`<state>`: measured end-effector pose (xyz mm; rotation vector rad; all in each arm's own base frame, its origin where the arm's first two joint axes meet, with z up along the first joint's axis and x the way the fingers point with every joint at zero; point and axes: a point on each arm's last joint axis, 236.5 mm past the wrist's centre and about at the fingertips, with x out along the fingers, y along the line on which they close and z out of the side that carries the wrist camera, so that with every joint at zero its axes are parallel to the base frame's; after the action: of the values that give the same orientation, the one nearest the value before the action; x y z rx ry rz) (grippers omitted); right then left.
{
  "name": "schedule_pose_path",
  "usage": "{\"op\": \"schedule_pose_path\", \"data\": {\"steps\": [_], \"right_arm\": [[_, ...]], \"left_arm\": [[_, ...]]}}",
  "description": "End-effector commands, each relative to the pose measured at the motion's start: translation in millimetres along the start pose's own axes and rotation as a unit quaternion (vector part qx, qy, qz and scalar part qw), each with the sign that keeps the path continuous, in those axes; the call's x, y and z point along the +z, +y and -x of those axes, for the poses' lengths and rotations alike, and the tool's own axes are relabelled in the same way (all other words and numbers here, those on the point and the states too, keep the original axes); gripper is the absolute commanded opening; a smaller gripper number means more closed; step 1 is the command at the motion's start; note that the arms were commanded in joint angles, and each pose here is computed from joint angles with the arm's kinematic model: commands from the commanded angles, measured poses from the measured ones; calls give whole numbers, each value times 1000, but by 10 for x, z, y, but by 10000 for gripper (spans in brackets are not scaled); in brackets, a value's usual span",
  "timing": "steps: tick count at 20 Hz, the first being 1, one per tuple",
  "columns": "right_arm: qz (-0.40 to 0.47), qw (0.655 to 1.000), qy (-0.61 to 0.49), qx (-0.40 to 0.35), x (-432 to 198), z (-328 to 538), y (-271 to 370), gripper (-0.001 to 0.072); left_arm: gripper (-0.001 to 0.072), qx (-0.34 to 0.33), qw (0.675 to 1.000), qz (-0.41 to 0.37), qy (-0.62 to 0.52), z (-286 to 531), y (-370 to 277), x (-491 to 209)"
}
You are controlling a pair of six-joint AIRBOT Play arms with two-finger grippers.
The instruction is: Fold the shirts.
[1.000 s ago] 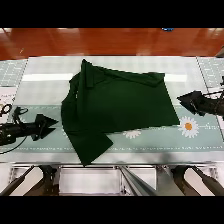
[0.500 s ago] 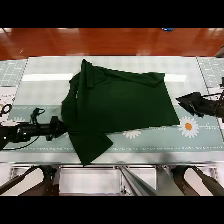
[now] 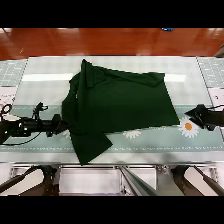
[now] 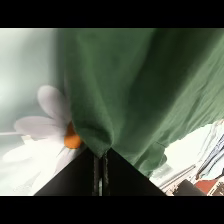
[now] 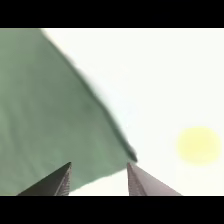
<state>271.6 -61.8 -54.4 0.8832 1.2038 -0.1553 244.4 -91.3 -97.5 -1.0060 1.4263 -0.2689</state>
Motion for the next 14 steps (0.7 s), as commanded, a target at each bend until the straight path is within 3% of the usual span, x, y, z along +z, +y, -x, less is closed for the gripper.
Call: {"op": "schedule_pose_path", "data": {"steps": [1,5,9,11,12,13,14], "right_arm": [[-40,997,68,-12,-214,-196,-213,406],[-47,992,114,25,-331,-382,-154,406],[-68,988,95,104,-152,-564,109,406],[-66,988,95,106,-123,-719,157,405],[-54,987,108,102,-164,-800,213,374],[-33,987,123,102,-202,-870,317,280],[-9,986,129,104,-195,-893,438,83]], "left_arm": [[17,-3,1000,-2,-5,10,-28,37],[17,-2,1000,-2,-7,10,-24,46],[17,0,1000,-2,-10,11,-18,61],[17,5,1000,-2,-23,13,9,122],[17,7,1000,-2,-28,15,17,146],[17,5,1000,0,-29,15,5,152],[17,2,1000,0,-29,20,-13,159]]}}
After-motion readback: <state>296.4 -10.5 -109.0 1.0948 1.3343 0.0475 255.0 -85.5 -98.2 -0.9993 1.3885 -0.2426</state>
